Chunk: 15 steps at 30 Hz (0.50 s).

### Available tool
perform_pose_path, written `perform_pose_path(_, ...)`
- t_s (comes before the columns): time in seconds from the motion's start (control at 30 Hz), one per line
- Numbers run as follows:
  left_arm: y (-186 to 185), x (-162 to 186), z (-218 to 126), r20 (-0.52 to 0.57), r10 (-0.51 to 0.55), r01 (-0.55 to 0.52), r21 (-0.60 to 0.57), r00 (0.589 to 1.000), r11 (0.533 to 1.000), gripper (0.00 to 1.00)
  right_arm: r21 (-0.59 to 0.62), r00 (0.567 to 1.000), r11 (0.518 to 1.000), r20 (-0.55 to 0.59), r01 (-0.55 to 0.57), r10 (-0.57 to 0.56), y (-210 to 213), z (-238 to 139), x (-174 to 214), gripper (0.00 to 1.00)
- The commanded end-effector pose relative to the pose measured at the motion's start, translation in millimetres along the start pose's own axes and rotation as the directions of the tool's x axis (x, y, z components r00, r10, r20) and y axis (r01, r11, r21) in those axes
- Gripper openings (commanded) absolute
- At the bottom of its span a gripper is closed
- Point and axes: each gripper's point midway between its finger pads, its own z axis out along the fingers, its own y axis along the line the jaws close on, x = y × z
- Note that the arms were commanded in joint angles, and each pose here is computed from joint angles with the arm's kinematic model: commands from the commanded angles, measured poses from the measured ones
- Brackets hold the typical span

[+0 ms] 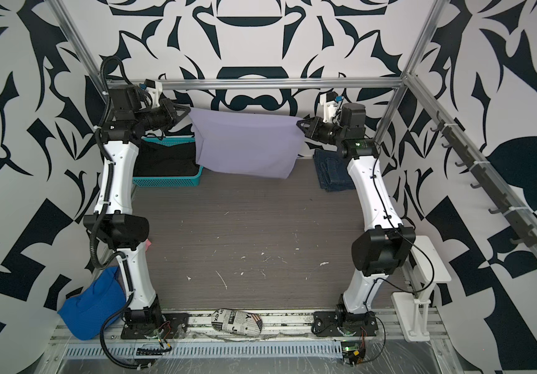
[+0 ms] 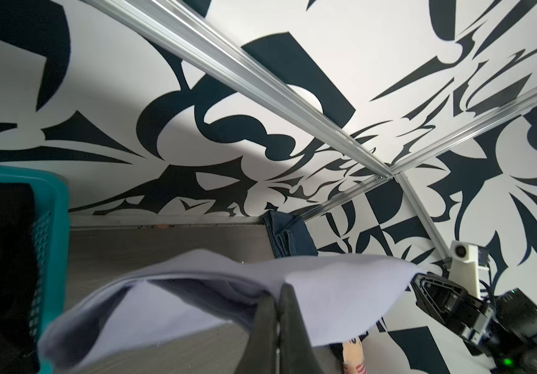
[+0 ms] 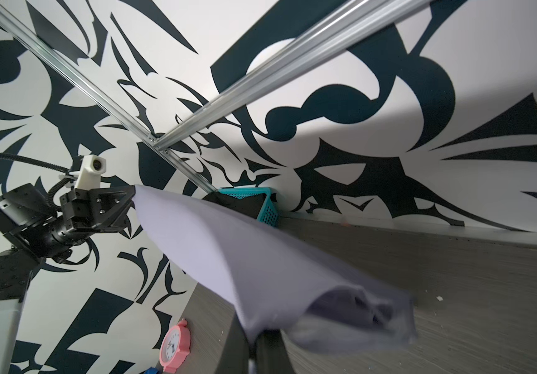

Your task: Fold and stack the skirts

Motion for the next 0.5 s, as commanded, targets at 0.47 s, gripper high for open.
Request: perform_pose_path(0.47,139.4,366.7,-61.1,-0.3,-0.226,0.154,-0.243,0.927,0.958,0.19,0.277,0.869,0.895,-0.263,-0.349,0.42,-99.8,-103.6,346.7,0.14)
